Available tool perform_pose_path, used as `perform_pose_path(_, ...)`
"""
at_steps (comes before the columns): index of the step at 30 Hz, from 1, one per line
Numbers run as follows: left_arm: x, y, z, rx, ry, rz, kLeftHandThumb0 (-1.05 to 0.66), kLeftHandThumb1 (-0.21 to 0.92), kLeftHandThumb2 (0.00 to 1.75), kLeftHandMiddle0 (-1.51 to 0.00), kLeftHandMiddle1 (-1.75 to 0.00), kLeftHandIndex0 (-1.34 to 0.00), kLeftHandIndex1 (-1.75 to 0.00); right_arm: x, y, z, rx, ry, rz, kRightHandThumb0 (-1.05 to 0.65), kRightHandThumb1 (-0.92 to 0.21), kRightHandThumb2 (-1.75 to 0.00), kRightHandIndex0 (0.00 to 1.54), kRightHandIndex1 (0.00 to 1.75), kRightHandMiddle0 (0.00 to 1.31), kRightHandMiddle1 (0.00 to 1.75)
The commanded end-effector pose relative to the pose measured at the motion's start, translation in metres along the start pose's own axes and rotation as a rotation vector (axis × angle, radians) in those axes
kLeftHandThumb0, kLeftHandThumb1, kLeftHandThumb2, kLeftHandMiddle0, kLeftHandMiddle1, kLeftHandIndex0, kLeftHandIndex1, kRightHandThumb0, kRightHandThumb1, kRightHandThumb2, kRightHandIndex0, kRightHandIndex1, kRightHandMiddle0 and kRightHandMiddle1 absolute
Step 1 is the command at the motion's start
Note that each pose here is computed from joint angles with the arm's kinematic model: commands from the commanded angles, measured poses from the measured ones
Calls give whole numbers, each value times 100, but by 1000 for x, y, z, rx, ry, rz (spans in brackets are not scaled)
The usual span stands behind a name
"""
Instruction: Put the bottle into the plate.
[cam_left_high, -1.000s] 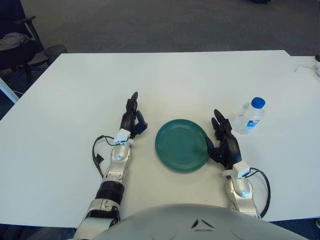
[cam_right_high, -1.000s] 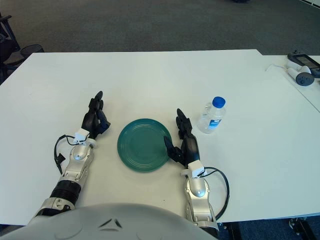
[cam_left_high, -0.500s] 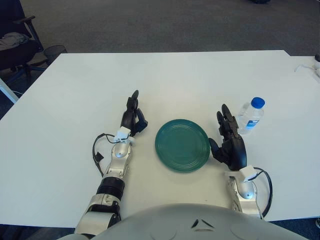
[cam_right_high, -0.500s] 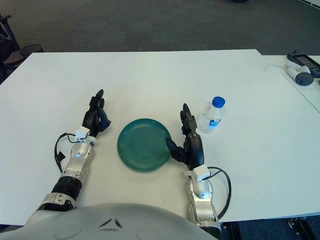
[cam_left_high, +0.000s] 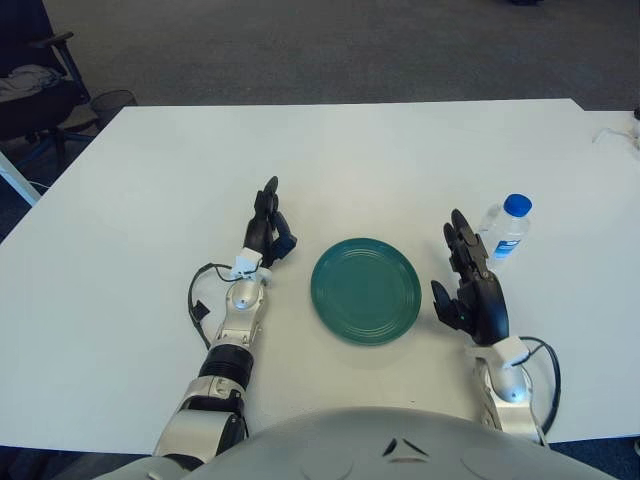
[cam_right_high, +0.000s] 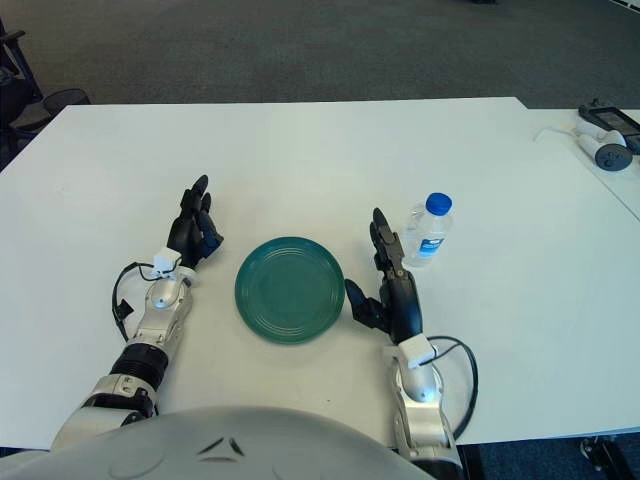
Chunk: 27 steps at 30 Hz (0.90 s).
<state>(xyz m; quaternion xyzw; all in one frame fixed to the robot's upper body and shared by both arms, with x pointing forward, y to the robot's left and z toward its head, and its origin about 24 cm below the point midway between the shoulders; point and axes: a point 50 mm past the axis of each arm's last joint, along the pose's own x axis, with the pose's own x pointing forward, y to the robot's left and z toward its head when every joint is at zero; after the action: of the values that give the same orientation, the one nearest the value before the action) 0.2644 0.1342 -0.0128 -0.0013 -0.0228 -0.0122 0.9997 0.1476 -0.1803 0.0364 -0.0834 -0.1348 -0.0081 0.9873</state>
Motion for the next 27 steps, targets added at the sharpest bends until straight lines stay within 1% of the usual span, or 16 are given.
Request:
perform_pose_path(1,-24,1,-33,-9,171,-2,-85,92,109,-17,-4,0,-44,0,-7,16,2,-36,-20,-99,-92,-64,9,3,0,31)
perform_pose_path(6,-23,2,-35,-13,176,-4,-85,92,109,-17,-3,0,-43,-1,-7,18,4,-26,-21,-99,-92,-64,10,4,0,34)
perform_pose_path(27,-17,0,-40,-9,199,-27,-85,92,109,-16,-3,0,-40,1,-6,17,6,-18,-20,-99,-92,-64,10,4,0,35)
